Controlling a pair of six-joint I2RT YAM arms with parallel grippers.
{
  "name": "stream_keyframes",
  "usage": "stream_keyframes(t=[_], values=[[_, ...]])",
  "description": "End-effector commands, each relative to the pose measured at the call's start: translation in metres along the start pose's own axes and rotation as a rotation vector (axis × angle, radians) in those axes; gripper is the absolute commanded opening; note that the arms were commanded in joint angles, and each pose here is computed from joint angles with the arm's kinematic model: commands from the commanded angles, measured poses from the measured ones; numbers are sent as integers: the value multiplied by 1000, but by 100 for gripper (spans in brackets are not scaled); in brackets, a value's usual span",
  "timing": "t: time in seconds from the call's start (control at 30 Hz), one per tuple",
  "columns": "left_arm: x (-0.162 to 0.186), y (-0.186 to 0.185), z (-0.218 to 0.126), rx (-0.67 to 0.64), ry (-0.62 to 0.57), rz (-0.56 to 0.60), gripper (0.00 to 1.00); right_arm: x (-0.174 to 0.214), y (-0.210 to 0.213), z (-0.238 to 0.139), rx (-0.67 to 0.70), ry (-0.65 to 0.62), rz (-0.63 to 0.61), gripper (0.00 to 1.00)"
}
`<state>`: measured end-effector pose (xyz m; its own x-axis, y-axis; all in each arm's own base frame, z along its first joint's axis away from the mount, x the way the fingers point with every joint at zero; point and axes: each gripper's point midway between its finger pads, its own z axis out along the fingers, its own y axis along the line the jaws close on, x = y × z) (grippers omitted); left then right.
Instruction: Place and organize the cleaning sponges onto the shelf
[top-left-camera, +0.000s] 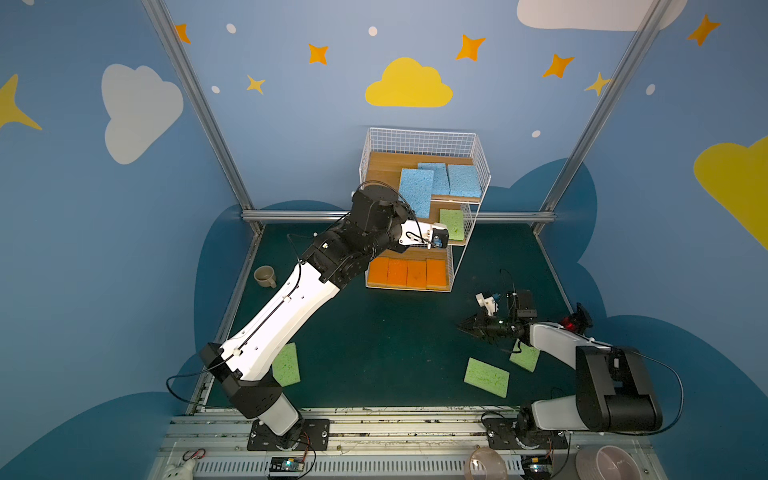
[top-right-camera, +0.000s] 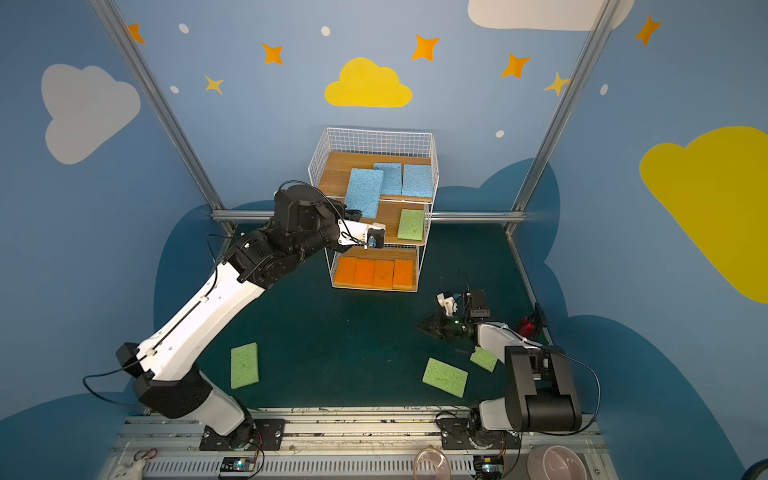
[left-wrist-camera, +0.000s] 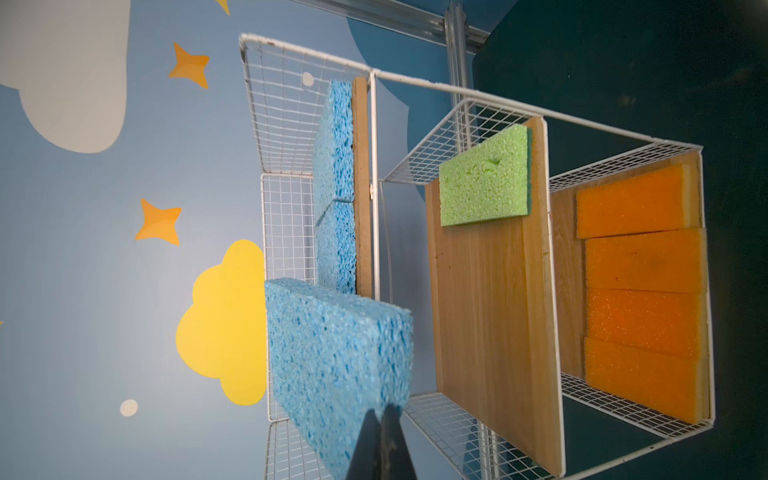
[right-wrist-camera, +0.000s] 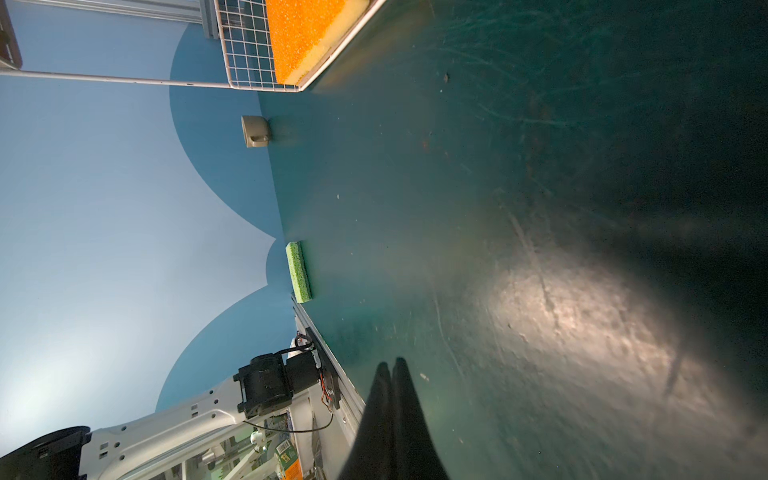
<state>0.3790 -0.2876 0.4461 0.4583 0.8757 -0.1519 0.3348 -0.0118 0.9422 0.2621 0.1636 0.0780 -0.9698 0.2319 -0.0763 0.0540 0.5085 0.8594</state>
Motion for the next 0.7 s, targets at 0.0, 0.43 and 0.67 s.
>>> stream_keyframes(t=[0.0, 0.43, 0.67], values=[[-2, 23, 4, -69, -39, 10, 3, 5, 0, 2, -2, 10, -6, 0], [8, 49, 32, -175, -19, 12, 3, 14, -9, 17, 15, 64, 7, 0], [19, 57, 28, -193, -11, 9, 3, 18, -16, 31, 30, 109, 24, 0]])
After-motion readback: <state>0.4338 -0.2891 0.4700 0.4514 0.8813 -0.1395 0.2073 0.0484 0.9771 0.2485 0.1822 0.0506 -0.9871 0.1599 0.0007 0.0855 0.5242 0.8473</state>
